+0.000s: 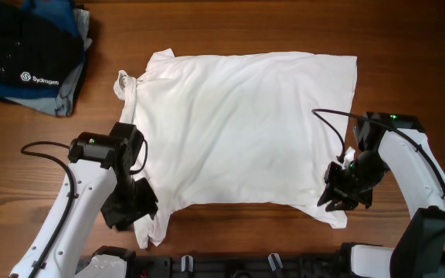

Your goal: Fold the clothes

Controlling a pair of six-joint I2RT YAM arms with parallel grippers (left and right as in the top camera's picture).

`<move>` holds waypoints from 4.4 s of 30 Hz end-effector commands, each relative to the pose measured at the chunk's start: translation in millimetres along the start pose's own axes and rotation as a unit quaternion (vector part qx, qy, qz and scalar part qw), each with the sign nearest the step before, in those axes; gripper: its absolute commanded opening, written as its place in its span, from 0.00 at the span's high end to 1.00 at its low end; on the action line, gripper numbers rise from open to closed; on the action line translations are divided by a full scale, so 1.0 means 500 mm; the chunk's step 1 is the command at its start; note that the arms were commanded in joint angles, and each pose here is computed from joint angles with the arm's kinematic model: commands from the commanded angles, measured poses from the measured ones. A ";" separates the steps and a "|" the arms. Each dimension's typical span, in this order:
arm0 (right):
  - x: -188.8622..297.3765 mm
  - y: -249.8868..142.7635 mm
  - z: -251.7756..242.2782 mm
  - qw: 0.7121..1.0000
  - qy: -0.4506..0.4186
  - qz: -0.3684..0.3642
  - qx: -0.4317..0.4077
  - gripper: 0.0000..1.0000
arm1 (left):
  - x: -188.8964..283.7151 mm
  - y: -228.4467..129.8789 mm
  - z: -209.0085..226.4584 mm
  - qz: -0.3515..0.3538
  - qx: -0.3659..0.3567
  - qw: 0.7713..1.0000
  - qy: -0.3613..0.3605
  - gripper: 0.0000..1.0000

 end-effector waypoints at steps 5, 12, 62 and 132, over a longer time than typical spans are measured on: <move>0.019 0.046 0.034 0.996 0.044 -0.069 0.043 0.59 | 0.022 0.061 -0.112 -0.066 -0.045 0.983 -0.168 0.89; 0.114 0.103 0.090 0.974 0.073 -0.179 0.116 0.32 | 0.076 0.129 -0.189 -0.171 -0.088 0.945 -0.265 0.84; 0.408 0.114 0.379 0.811 0.025 -0.437 0.389 0.50 | 0.116 0.653 -0.408 -0.329 -0.115 0.909 -0.230 0.82; 0.369 0.077 0.394 0.822 0.034 -0.390 0.413 0.37 | -0.005 0.775 -0.409 -0.304 -0.122 0.933 -0.151 0.44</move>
Point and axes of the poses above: each gripper's point midway between its finger pads, its own x axis back along the fingers, its own z axis along the line the jaws close on, y = z × x, the point moved 5 cm from there along x, back along the fingers, and after that the axes turned 1 degree about -x, right-handed, at the moved point
